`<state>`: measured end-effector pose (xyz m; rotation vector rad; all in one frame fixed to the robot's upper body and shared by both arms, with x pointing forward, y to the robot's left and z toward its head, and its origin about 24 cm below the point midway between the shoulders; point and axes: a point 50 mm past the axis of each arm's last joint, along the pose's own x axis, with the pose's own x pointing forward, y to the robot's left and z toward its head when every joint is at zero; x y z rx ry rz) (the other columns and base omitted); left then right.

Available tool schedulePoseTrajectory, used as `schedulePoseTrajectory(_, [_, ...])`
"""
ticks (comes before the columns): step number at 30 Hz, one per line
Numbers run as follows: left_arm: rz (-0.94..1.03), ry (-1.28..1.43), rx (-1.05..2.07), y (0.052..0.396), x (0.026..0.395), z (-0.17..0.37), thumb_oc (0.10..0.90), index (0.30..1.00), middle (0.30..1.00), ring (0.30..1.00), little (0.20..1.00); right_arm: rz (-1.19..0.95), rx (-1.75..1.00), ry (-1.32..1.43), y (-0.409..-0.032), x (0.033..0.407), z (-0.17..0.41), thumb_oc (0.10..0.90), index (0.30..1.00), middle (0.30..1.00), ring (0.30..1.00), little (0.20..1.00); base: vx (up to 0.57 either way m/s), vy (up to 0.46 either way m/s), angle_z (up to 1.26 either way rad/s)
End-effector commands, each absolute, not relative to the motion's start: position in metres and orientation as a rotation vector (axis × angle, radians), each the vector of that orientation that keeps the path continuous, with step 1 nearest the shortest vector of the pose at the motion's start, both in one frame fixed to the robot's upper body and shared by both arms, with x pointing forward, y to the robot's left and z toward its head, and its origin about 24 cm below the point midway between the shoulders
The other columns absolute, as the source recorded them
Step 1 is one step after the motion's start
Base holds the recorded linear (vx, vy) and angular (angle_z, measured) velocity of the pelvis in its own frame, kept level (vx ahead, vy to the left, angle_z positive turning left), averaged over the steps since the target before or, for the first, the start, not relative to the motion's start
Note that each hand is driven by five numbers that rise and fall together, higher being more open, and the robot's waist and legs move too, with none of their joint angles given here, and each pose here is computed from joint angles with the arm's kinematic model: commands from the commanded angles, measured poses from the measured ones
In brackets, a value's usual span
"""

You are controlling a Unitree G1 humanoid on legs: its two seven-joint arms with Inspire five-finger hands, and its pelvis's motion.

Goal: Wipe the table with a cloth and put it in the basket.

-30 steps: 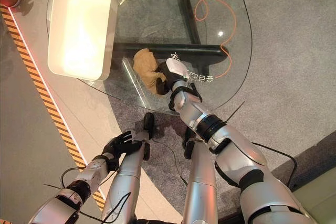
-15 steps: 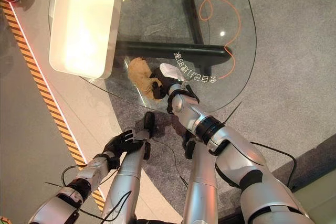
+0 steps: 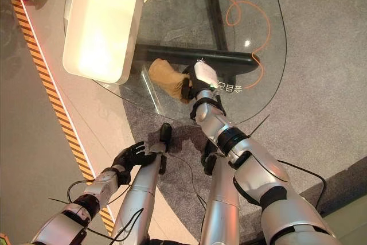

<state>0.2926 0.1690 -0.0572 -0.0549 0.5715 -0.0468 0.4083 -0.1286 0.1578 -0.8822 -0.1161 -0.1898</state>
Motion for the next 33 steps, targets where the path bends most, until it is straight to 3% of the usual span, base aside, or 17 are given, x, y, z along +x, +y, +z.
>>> schedulePoseTrajectory(1, [-0.036,0.647,-0.042,0.177,0.27,-0.078,0.8,0.9,0.9,0.9,0.9,-0.505,-0.752,-0.401,-0.154,0.413,0.253,0.1,0.3,0.3,0.3,0.2,0.0,0.0,0.0])
schedulePoseTrajectory(16, [-0.004,0.639,-0.068,0.197,0.261,-0.081,0.8,0.9,0.9,0.9,0.9,-0.924,-0.636,-0.351,-0.246,0.396,0.258,0.1,0.3,0.3,0.3,0.2,0.0,0.0,0.0])
schedulePoseTrajectory(33, [0.01,0.638,-0.071,0.205,0.258,-0.081,0.8,0.9,0.9,0.9,0.9,-1.034,-0.487,-0.377,-0.27,0.387,0.262,0.1,0.3,0.3,0.3,0.2,0.0,0.0,0.0])
